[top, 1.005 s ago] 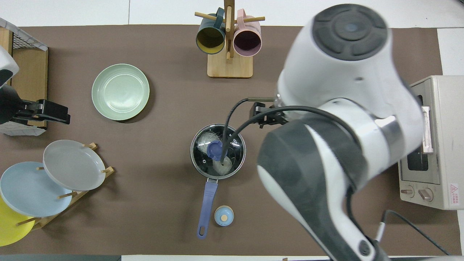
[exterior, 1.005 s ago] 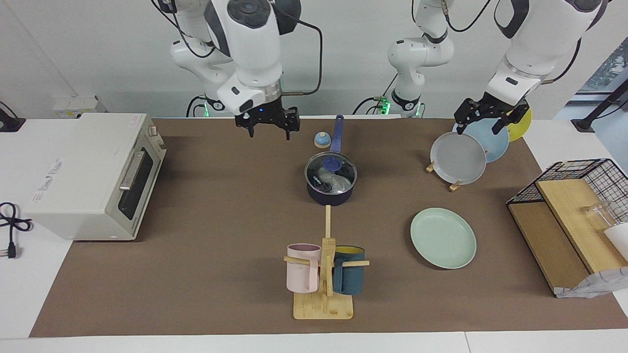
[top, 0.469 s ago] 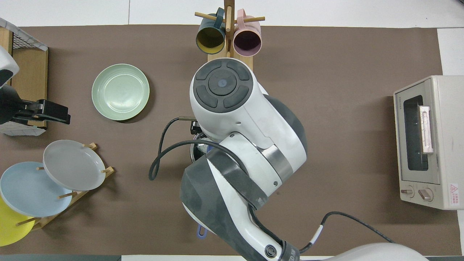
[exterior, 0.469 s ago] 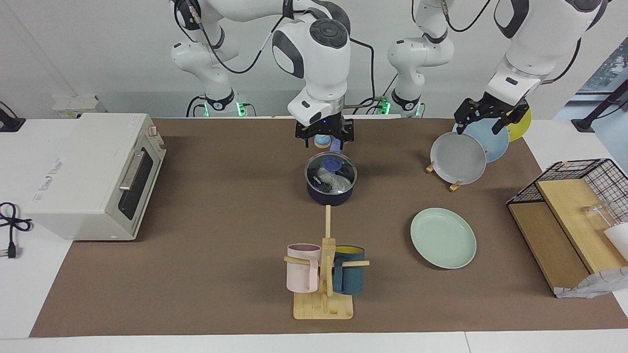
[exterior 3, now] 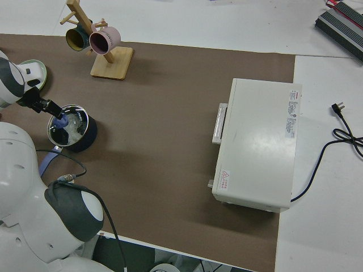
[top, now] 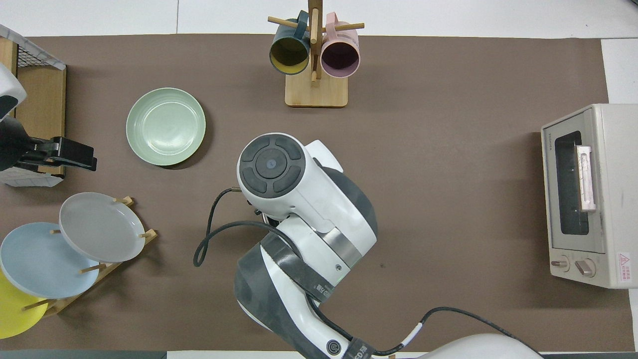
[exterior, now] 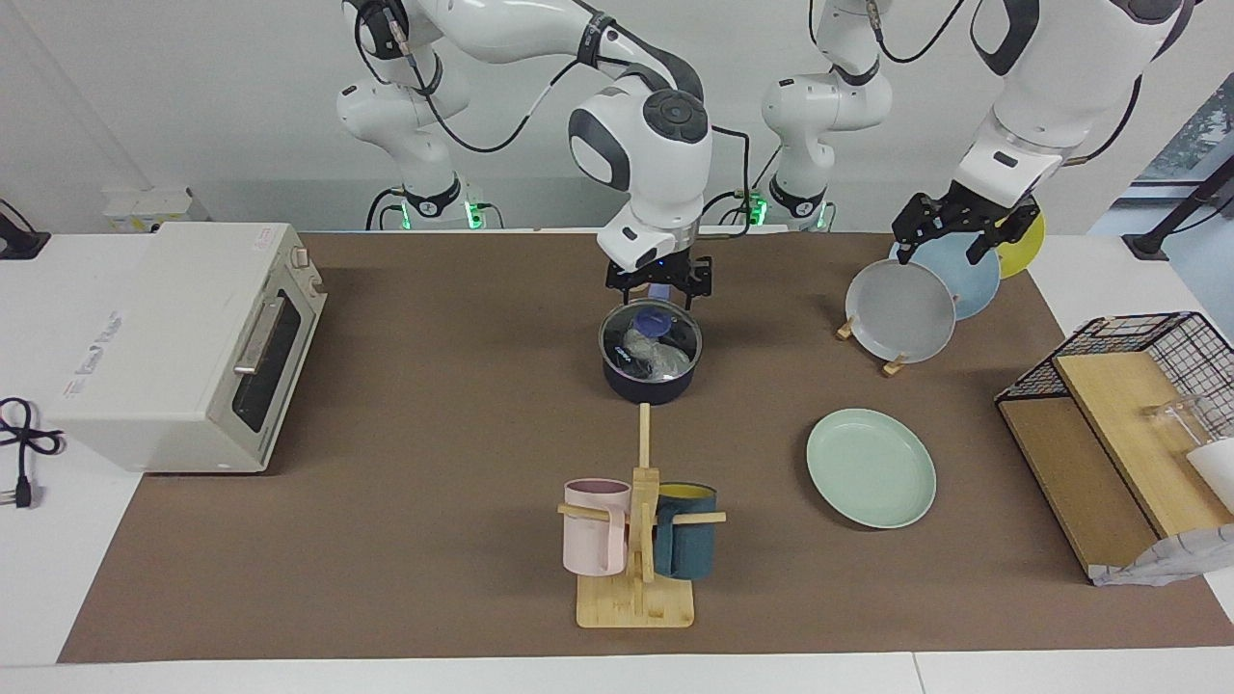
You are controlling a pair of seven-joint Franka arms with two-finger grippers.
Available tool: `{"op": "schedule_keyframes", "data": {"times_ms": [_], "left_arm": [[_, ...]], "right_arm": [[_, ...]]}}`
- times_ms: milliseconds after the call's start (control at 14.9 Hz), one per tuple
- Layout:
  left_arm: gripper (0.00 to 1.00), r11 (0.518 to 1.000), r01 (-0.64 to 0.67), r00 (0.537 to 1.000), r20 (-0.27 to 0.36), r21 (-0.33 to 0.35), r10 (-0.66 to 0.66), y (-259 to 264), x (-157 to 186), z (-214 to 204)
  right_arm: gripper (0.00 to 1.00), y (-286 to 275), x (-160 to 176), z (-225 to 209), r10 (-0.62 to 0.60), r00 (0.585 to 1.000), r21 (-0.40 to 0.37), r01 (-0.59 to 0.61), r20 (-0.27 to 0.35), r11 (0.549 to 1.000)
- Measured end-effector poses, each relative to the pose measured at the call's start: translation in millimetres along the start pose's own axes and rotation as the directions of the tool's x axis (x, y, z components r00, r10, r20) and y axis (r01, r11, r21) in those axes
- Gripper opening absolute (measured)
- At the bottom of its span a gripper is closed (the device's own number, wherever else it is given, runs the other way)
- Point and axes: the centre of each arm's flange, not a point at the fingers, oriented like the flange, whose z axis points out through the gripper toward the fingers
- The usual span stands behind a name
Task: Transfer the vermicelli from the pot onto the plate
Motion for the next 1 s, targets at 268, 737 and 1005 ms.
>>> {"op": "schedule_keyframes", "data": {"times_ms": [268,737,1005], "left_arm": [[1.0,1.0,0.0,1.0,0.0,0.0,0.0,0,0,0],[1.0,1.0,-0.001,1.0,-0.001,0.0,0.001,0,0,0],[1.0,1.0,-0.002,1.0,-0.001,-0.003,0.002,1,0,0]], "right_arm": [[1.0,3,-5,23,-0.01,1.0,-0.035,0.01,0.008,0.999],[0.97,3,-6,40,-0.014,1.0,-0.021,0.013,-0.008,1.0],[0.88,3,-5,41,-0.014,1.0,-0.018,0.013,-0.013,1.0]]}}
